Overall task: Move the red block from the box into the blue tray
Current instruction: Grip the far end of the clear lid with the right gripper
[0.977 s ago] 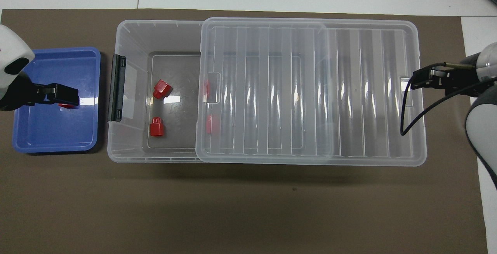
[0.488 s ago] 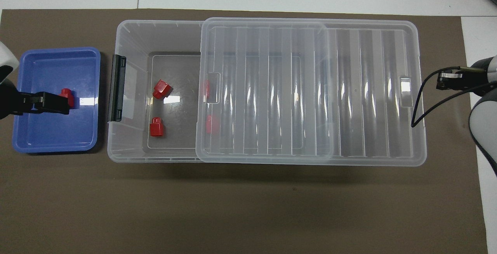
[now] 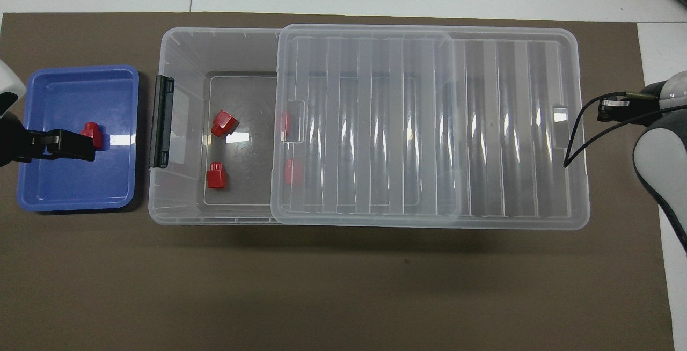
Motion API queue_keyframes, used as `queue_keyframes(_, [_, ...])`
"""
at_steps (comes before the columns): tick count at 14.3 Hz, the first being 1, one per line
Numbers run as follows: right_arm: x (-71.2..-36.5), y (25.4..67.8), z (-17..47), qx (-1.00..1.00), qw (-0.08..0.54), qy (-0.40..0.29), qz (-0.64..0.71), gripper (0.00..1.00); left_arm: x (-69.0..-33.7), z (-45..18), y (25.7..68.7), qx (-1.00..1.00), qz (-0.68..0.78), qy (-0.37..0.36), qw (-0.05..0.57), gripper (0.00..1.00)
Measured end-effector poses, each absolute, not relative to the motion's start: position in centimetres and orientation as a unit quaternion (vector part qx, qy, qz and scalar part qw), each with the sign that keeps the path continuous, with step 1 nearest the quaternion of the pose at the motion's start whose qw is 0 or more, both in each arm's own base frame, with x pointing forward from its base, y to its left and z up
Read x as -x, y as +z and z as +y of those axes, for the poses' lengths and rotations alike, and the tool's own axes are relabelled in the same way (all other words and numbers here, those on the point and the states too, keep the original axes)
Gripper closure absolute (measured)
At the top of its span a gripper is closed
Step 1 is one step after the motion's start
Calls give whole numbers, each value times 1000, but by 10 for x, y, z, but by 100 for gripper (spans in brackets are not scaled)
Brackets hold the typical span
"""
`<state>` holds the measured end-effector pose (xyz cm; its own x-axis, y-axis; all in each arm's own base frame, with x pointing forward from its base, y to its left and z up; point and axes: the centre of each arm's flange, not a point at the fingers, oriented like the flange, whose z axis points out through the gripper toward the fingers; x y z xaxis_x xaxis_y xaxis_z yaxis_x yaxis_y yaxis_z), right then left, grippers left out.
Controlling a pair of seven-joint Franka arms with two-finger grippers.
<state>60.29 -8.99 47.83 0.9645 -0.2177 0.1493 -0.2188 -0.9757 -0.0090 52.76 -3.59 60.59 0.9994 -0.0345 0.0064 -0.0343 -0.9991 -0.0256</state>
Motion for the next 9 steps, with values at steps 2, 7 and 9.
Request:
queue_keyframes(2, [-604, 473, -89, -991, 3, 72, -109, 99, -528, -37, 606, 1000, 18, -3, 13, 0])
queue_keyframes(7, [-607, 473, -70, -993, 1, 70, -94, 99, -528, -36, 606, 1000, 17, -3, 13, 0])
queue_keyframes(9, [-607, 472, -58, -994, -1, 66, -84, 99, -528, -35, 606, 1000, 16, -3, 13, 0])
